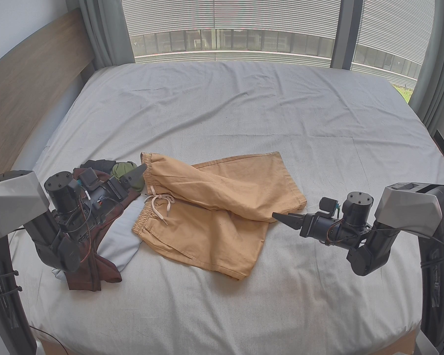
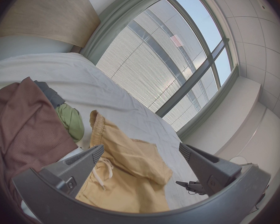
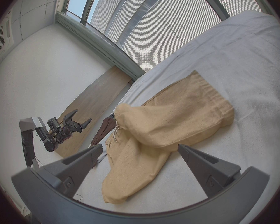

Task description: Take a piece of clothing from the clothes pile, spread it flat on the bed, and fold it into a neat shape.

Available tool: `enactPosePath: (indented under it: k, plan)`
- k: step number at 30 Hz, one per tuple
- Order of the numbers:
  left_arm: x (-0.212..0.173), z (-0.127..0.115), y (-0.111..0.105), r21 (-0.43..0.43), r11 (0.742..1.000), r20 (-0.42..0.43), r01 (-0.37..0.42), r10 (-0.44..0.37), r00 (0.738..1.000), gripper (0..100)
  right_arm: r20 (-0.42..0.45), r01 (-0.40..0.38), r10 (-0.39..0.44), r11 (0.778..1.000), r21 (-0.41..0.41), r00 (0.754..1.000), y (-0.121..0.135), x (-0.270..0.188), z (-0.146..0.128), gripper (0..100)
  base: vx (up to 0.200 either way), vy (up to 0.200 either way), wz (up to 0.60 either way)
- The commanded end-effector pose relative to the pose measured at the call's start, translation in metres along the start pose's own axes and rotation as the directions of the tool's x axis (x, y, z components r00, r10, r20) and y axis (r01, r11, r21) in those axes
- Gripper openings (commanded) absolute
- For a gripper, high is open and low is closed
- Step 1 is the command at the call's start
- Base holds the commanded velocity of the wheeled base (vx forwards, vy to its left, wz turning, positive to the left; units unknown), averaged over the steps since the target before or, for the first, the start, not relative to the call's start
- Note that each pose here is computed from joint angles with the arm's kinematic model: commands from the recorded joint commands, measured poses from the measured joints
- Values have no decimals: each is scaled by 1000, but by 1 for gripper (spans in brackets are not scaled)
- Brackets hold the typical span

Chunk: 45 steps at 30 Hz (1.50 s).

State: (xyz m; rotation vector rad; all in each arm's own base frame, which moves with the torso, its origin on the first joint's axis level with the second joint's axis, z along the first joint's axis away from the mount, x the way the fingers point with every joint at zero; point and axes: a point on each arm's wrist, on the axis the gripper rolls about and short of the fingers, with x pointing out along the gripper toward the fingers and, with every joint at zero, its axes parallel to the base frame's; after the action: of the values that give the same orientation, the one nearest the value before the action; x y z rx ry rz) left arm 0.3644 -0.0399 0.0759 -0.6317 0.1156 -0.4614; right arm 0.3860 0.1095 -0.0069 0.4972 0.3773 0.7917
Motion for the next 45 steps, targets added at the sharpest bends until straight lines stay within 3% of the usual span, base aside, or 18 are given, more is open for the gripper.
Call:
enactPosePath:
  k: [1, 14, 32, 42, 43, 45]
  plan:
    - [-17, 2, -7, 9, 1000, -20, -7, 7, 1000, 100, -48, -6, 7, 1000, 18, 999, 4, 4, -18, 100, 0, 0, 0]
    - [-25, -24, 16, 24, 996, -107, -84, 86, 991, 100, -85, -16, 18, 999, 30, 996, 3, 16, -33, 100, 0, 0, 0]
    - [-22, -29, 11, 28, 997, -118, -66, 69, 991, 100, -117, 32, -27, 998, 46, 993, -11, 45, -58, 100, 0, 0, 0]
    - [-22, -29, 12, 31, 997, -118, -68, 71, 990, 100, -147, 17, -9, 999, 52, 989, -3, 54, -65, 100, 0, 0, 0]
    - [-22, -28, 12, 31, 997, -117, -67, 70, 991, 100, -147, 18, -10, 999, 52, 989, -4, 54, -66, 0, 0, 0, 0]
    - [-22, -29, 12, 31, 997, -117, -69, 72, 990, 100, -143, 31, -24, 998, 52, 989, -5, 54, -66, 0, 0, 0, 0]
